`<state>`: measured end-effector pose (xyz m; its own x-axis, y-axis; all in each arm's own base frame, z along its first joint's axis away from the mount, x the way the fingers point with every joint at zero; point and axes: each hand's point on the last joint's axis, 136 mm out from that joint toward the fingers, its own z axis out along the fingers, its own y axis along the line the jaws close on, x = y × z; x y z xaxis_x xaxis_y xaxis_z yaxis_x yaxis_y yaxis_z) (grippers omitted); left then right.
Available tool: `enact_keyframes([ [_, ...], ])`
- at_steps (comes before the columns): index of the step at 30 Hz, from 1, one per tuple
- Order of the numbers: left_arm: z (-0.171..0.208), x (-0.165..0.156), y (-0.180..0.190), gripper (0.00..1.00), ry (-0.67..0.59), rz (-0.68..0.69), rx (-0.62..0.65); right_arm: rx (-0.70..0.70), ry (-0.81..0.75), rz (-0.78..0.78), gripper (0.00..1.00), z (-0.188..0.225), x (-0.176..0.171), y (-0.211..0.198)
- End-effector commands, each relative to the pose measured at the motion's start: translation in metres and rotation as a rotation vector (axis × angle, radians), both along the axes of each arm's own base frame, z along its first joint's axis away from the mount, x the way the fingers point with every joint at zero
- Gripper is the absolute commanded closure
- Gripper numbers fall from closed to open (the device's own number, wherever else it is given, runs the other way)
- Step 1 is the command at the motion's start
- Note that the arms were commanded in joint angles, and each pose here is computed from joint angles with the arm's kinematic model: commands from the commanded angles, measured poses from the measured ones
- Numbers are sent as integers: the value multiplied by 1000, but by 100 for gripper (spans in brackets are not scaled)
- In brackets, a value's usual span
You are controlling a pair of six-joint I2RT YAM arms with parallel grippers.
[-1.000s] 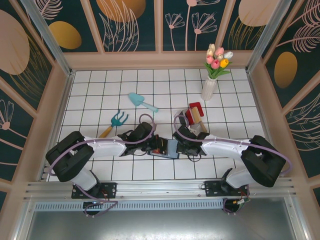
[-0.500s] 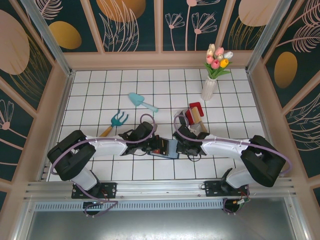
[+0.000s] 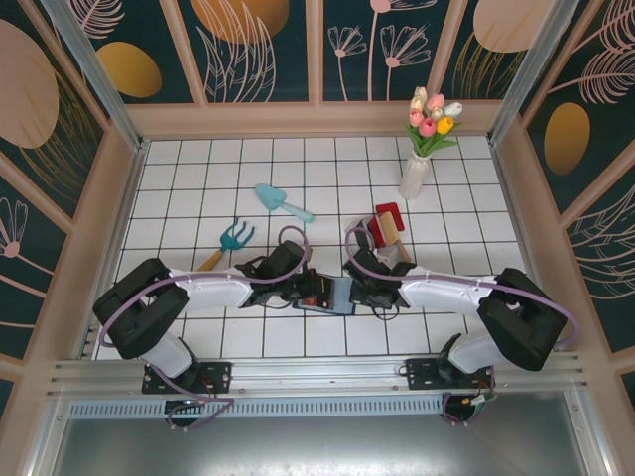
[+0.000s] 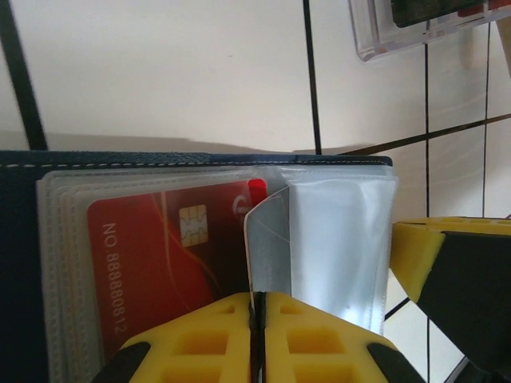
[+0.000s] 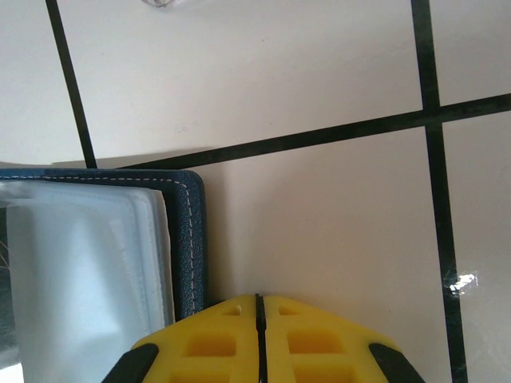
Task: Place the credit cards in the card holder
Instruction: Insert the credit card into the card slot.
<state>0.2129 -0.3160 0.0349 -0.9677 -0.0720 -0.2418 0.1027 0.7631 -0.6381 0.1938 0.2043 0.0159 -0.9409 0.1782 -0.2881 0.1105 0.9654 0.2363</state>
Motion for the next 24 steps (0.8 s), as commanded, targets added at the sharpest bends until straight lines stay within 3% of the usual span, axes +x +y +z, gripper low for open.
enact_keyframes([
  [1,-14,-18,-6,88,71,-77,17,21,24,14,94,-9,-4,4],
  [16,-16,-19,7,75,65,-53,61,23,10,-4,94,-5,-2,-1],
  [24,-14,-19,14,75,54,-32,76,35,13,-7,93,-5,-2,-4],
])
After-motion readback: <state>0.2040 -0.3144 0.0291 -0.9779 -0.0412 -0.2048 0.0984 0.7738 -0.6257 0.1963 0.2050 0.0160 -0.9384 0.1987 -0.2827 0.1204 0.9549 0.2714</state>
